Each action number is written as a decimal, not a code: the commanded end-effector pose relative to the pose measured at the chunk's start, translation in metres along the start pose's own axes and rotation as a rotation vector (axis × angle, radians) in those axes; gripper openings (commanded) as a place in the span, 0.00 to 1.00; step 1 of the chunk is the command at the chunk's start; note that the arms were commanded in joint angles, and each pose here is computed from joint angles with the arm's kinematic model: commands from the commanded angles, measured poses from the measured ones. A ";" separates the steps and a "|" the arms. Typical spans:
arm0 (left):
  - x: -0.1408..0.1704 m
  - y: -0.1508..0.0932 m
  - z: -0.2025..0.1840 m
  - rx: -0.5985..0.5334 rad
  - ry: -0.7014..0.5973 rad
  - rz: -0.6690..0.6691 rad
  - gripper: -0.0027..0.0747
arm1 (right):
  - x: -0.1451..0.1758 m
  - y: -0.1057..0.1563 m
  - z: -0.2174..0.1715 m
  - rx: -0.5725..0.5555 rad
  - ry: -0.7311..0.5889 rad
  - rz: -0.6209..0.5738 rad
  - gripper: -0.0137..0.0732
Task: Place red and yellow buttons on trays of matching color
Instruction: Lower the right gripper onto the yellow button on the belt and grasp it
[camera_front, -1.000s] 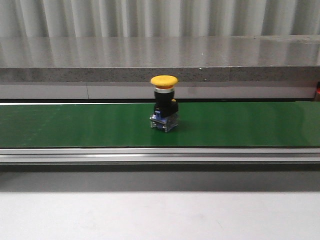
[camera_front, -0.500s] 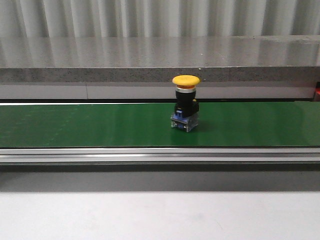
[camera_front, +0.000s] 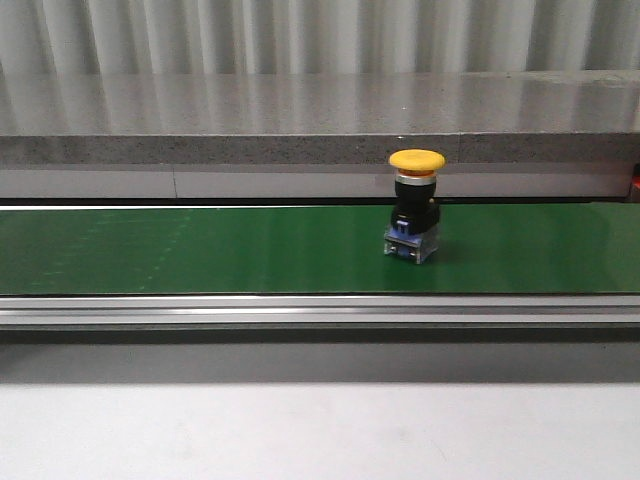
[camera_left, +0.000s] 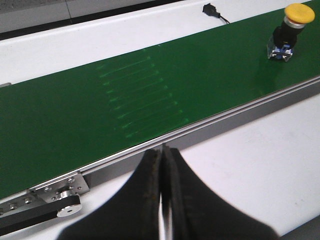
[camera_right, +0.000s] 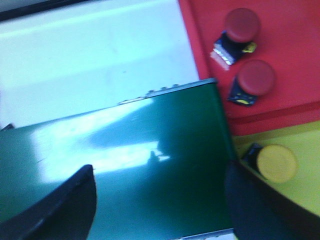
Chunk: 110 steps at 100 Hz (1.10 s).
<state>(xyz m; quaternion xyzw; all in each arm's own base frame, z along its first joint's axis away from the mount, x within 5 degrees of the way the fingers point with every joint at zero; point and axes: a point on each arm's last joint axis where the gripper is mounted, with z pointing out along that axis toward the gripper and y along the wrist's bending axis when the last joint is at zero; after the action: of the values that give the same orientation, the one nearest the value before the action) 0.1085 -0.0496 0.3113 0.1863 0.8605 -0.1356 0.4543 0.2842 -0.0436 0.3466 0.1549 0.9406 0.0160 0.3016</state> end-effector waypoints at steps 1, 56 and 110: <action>-0.013 -0.001 -0.005 0.005 -0.093 -0.009 0.01 | 0.000 0.020 -0.025 -0.054 -0.077 -0.080 0.78; -0.013 -0.001 -0.005 0.005 -0.093 -0.009 0.01 | 0.013 0.124 -0.021 -0.324 0.240 -0.682 0.78; -0.013 -0.001 -0.005 0.005 -0.093 -0.009 0.01 | 0.025 0.142 0.061 -0.390 0.463 -0.840 0.78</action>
<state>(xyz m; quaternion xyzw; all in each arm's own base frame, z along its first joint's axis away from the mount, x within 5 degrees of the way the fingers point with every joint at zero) 0.1085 -0.0496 0.3113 0.1863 0.8605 -0.1356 0.4543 0.3474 0.0947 0.2823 -0.2911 0.9480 0.0909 0.0916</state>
